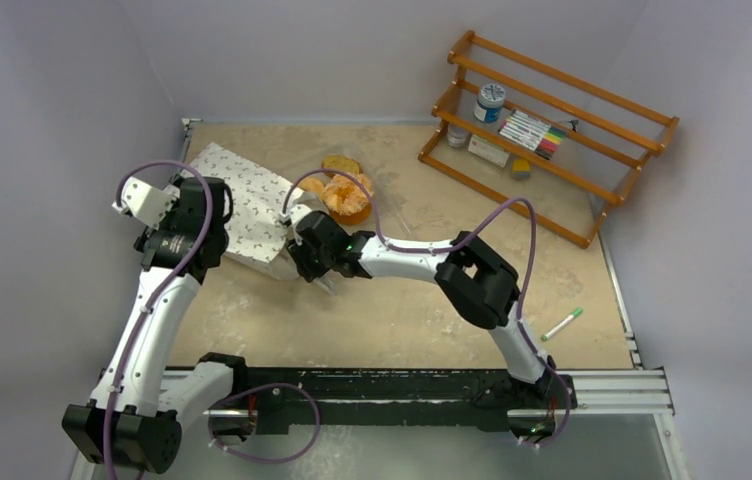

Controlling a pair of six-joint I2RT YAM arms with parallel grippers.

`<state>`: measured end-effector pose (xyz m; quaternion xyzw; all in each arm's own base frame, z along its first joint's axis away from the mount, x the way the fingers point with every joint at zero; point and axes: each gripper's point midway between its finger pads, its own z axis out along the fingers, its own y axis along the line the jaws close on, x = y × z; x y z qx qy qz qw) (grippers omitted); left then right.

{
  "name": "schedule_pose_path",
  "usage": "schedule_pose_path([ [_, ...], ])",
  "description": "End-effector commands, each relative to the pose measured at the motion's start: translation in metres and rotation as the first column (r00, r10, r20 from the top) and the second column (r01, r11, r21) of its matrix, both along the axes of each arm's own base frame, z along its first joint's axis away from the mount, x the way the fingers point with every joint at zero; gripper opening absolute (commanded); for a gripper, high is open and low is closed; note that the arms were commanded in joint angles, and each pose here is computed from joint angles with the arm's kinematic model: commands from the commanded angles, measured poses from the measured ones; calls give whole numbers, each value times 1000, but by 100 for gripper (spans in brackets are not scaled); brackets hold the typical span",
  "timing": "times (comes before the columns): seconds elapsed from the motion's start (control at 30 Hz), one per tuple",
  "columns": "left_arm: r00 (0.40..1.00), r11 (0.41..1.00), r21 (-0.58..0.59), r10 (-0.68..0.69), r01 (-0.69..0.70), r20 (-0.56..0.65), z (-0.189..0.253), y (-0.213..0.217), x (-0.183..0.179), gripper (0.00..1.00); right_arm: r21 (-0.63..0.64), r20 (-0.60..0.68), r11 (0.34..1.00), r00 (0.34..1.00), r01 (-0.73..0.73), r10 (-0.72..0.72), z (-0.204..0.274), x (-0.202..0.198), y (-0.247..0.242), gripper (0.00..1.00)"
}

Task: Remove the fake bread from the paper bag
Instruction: Pick up the clamp from the paper bag, then adjust the fake bread in the paper bag.

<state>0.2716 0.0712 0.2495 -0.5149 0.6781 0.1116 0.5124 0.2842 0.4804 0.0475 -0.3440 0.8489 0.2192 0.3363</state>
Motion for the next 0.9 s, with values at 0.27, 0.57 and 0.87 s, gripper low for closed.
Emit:
schedule_pose_path([
  [0.27, 995, 993, 68, 96, -96, 4, 0, 28, 4, 100, 119, 30, 993, 999, 19, -23, 45, -11, -17, 40],
  [0.57, 985, 986, -1, 164, -164, -46, -26, 60, 29, 100, 125, 36, 992, 999, 24, -29, 48, -12, -21, 38],
  [0.87, 968, 972, -24, 231, -235, -98, -50, 100, 56, 100, 124, 9, 992, 1000, 19, -21, 40, -15, -22, 31],
])
